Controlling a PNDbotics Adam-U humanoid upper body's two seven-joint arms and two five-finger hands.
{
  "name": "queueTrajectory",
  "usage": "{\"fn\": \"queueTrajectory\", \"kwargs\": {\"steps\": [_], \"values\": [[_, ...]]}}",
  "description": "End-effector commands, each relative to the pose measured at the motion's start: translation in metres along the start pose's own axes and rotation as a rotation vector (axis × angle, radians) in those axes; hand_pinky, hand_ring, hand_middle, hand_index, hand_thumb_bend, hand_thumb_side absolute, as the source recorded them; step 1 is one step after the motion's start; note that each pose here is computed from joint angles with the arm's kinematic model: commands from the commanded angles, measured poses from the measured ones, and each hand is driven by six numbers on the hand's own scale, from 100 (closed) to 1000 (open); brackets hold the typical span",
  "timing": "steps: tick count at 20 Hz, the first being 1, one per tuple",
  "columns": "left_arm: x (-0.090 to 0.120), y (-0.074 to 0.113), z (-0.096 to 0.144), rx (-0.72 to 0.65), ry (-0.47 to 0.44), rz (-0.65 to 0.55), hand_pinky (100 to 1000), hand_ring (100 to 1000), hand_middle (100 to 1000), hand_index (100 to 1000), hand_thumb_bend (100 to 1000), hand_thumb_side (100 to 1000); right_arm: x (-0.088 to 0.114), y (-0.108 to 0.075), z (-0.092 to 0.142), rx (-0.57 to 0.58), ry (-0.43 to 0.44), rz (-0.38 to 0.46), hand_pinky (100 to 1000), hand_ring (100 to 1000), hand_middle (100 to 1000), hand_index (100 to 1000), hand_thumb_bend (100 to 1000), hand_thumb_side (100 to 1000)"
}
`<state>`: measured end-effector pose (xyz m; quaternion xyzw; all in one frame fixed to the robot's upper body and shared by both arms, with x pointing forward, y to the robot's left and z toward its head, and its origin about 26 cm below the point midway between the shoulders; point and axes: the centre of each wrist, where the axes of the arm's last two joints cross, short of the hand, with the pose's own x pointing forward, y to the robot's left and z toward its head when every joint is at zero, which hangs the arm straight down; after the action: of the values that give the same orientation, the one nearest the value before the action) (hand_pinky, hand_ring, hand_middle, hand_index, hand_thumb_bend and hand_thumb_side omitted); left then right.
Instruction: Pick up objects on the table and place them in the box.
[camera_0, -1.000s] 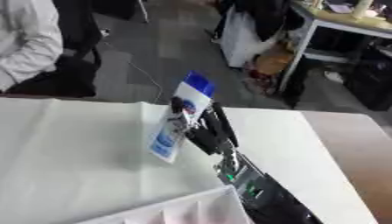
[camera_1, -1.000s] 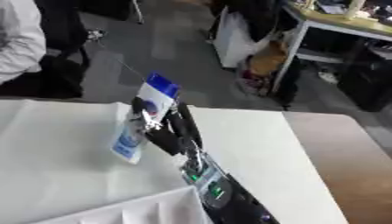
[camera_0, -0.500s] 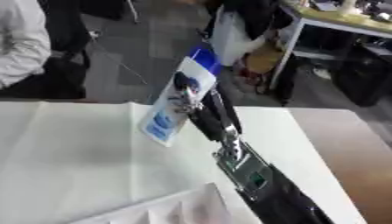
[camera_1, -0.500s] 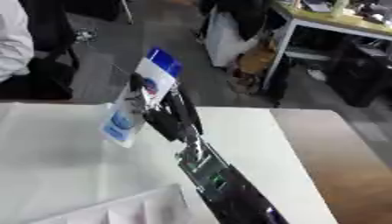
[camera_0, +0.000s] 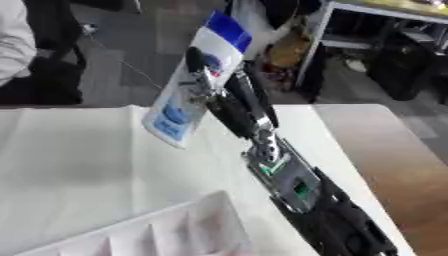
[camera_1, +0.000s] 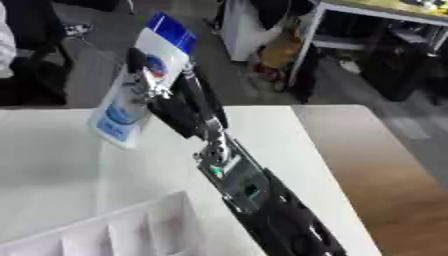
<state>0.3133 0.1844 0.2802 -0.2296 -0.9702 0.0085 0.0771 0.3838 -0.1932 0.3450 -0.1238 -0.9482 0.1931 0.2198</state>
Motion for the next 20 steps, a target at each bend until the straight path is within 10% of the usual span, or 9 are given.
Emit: {"fn": "queueTrajectory", "kwargs": {"steps": [1,20], "values": [[0.006,0.003,-0.005,-0.015,-0.027,-0.021,616,612,708,863,599,1000,0.018,-0.003,-0.004,0.021,-0.046,0.012,100,100,100,145,100,747],[0.013,0.024,0.009,-0.014,-0.047,-0.121,611,602,705,863,616,1000,0.034,0.038,0.016,0.149,0.026,-0.176,100,100,100,148,100,715]]}}
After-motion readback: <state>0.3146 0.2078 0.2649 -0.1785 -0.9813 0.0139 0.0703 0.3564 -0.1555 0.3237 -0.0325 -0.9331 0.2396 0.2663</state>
